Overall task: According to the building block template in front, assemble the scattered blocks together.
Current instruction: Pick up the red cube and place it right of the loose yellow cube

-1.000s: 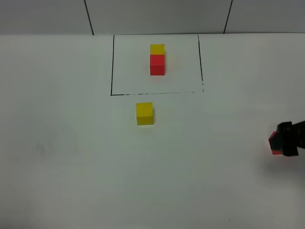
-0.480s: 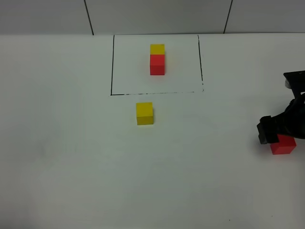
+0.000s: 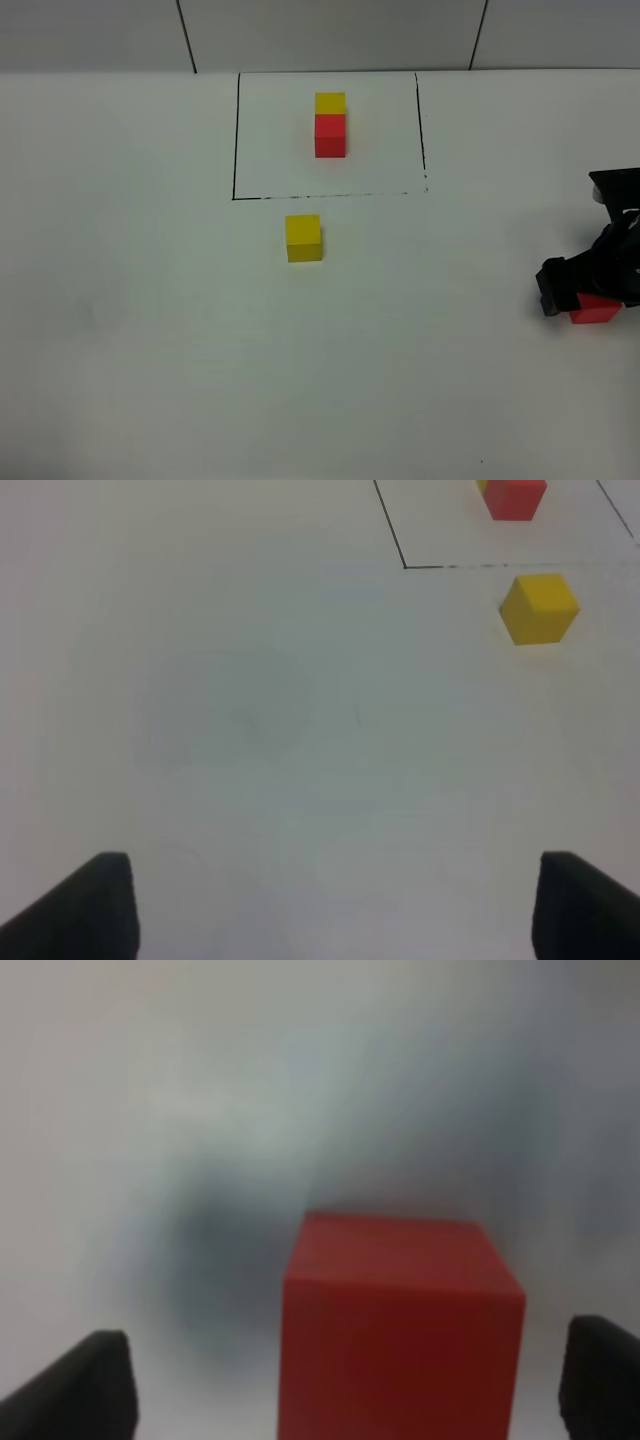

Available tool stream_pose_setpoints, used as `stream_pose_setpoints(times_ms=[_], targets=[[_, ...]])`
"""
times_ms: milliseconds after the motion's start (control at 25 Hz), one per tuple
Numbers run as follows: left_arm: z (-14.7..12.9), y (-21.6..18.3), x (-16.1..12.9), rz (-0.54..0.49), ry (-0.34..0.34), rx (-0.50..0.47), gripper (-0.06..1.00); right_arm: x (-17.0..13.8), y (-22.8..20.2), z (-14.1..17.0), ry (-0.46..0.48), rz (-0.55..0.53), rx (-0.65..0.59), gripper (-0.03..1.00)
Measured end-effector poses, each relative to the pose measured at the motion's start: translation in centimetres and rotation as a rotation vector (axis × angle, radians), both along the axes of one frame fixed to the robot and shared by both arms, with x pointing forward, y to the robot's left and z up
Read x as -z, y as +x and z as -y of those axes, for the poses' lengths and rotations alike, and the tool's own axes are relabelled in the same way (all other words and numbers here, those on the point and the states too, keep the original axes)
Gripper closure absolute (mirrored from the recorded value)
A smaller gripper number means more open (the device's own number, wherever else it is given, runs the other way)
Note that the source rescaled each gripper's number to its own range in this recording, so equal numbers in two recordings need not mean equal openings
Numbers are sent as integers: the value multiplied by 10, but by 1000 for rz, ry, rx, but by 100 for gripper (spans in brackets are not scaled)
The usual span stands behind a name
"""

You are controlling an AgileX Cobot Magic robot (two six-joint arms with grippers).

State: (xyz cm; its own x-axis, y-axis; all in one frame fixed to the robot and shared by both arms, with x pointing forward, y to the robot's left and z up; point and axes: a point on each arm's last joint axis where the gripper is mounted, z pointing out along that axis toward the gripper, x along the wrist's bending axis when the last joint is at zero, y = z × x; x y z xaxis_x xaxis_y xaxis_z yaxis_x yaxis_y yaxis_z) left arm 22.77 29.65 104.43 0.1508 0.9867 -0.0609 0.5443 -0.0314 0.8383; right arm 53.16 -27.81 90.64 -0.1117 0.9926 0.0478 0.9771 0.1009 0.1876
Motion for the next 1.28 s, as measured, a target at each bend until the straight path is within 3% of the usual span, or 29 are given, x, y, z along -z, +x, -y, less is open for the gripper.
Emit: stream_pose_setpoints(times_ms=[80, 200, 320, 440, 560, 880, 1040, 1280], targets=[[0, 0, 0, 0, 0, 0, 23, 6, 0, 0, 1, -20, 3, 30], [0, 0, 0, 0, 0, 0, 23, 10, 0, 0, 2, -35, 4, 52], [0, 0, 0, 0, 0, 0, 23, 10, 0, 0, 1, -36, 3, 97], [0, 0, 0, 0, 0, 0, 24, 4, 0, -2, -9, -63, -30, 95], [0, 0, 0, 0, 0, 0, 24, -11, 4, -18, -39, -67, -173, 95], [0, 0, 0, 0, 0, 0, 24, -69, 29, -144, -148, 115, -972, 95], [0, 0, 0, 0, 0, 0, 24, -63, 43, -189, -187, 69, -1171, 95], [0, 0, 0, 0, 0, 0, 24, -39, 59, -228, -267, -10, -1352, 95]])
